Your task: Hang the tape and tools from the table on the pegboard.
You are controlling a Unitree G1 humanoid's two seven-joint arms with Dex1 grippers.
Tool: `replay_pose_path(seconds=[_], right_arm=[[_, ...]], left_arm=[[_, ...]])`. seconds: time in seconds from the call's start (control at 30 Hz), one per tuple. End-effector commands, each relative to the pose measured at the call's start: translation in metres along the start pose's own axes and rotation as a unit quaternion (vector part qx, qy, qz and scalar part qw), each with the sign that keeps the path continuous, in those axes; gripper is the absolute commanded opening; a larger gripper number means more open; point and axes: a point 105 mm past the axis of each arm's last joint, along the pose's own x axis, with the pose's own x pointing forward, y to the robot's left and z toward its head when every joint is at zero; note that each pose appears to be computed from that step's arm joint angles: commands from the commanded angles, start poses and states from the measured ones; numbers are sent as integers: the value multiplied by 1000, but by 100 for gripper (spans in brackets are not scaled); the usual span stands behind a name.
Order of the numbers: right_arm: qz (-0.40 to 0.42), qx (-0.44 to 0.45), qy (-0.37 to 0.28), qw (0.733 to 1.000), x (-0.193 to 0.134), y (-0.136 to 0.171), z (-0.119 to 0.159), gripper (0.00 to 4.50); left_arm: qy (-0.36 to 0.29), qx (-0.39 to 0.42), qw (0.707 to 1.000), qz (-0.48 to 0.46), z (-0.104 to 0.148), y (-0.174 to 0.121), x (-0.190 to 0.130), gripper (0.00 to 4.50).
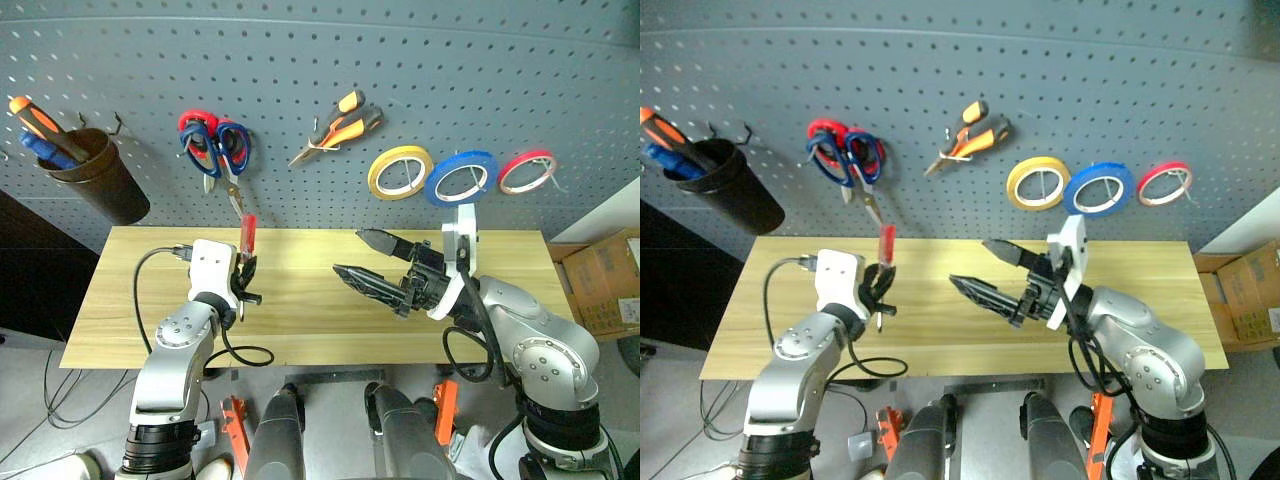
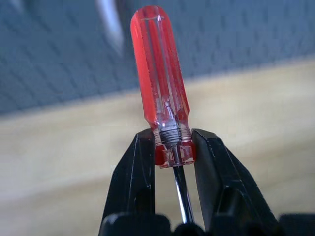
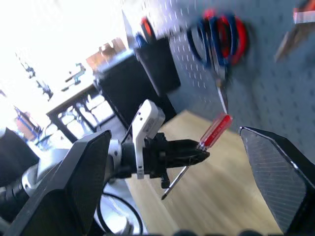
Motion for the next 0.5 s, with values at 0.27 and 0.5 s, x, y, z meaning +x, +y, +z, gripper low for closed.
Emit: replay_pose_path(seconds=[0.27,0.5], right_arm=[[10,-26,-86,996,25,-2,36,450],[22,-46,-98,994,36,-2,48,450]], left_arm=[[-170,64,975,130,85,37,-21,78],[-185,62,969,152,93,43,-17,78]])
